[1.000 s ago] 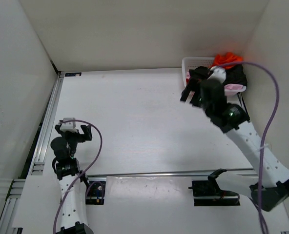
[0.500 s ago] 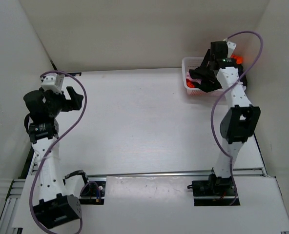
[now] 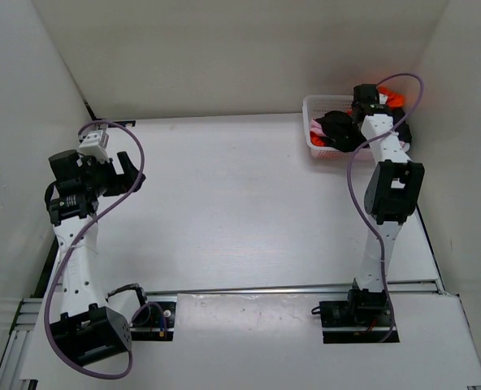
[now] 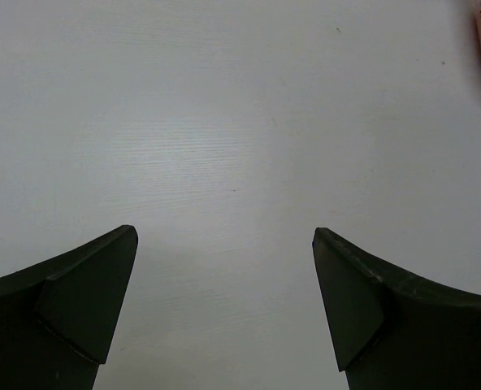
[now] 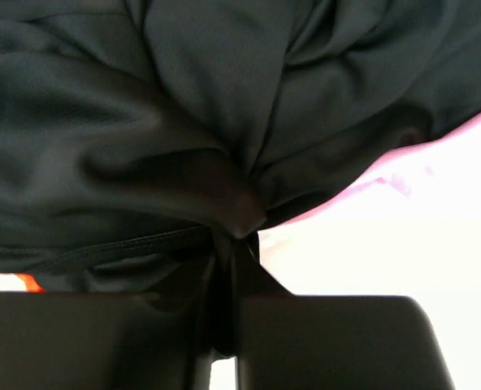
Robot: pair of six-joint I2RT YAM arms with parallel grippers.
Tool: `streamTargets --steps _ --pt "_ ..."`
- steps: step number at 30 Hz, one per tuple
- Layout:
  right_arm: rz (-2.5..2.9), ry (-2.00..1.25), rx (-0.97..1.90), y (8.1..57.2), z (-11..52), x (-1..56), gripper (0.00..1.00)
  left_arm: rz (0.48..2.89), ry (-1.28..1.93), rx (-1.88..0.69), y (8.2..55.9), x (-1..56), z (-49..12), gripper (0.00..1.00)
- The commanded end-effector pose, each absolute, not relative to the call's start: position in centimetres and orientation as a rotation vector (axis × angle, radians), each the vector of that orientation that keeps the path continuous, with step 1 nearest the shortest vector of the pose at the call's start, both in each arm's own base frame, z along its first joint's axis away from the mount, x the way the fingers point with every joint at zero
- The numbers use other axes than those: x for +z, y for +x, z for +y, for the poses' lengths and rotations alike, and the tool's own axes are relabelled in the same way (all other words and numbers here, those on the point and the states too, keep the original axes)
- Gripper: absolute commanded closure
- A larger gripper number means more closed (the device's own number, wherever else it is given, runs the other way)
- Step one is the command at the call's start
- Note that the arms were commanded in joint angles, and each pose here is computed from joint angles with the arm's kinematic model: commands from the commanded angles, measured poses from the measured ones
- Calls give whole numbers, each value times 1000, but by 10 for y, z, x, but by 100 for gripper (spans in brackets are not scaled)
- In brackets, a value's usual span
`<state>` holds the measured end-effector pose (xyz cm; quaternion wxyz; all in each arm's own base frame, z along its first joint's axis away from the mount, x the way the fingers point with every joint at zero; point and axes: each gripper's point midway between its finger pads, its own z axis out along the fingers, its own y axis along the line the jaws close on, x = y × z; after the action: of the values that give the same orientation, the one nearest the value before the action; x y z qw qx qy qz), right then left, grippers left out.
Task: Fold and stack the t-shirts
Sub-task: Grab crumpled tshirt from bin with the right arm
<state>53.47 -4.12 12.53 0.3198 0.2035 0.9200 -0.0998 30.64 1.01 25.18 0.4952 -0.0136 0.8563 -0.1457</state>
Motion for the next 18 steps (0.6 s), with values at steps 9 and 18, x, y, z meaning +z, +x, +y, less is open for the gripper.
streamTargets --steps 9,18 --pt "1961 484 -51 530 -34 344 100 2050 -19 -354 293 260 5 0" --pt "1408 111 254 440 66 580 100 2022 35 -430 278 259 -13 0"
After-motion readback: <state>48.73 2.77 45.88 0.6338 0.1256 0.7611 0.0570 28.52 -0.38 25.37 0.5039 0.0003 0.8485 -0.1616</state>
